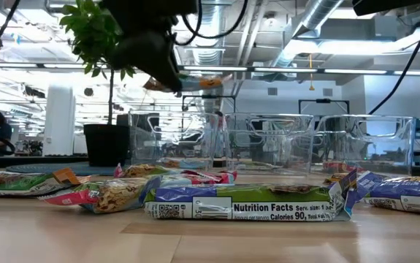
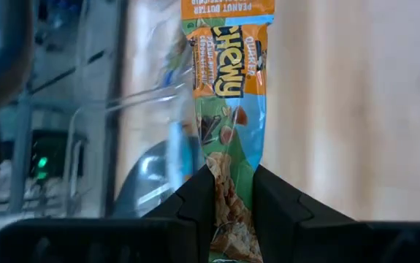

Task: Pick and place Granola Bars by type
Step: Put the yellow granola bar into the left transparent bin

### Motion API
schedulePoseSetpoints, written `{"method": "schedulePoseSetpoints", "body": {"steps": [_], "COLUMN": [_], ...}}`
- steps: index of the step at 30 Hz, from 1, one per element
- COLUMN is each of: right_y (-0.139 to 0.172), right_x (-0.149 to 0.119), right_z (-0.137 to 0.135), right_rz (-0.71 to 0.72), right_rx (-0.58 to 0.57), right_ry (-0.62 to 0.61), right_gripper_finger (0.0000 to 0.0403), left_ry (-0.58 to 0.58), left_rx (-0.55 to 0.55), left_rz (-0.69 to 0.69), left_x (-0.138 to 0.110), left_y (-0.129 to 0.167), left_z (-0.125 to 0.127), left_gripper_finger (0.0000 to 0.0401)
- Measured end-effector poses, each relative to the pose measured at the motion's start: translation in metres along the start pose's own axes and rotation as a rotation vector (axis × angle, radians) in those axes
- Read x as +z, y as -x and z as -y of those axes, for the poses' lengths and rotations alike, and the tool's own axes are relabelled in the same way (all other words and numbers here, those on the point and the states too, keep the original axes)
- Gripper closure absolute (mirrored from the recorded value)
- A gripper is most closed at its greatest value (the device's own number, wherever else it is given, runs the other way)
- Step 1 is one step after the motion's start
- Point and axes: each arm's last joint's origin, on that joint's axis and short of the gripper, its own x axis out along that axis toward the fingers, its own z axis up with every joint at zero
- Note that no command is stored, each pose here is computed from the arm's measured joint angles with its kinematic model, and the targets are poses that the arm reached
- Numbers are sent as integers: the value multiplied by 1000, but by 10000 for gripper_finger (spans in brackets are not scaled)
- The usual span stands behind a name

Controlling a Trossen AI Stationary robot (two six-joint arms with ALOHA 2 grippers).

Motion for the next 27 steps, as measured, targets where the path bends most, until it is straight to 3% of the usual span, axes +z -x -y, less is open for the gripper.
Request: {"method": "schedulePoseSetpoints", "body": {"steps": [11,20,27], "right_y": [0,0,0], "right_x": [0,0,0], "right_z": [0,0,0], "right_rz": [0,0,0], "right_rx": [1,1,1], "right_ry": [-2,-2,-2], "right_gripper_finger": [291,291,291], "left_ry": [203,459,500], "left_rx": [50,-61,-156], "left_rz": [-160,-242,-237], "left_x": [-10,-28,-35], "left_y": [-55,-93,-106], "left_z": [-64,-112,-127], "left_gripper_finger": [331,331,331]}}
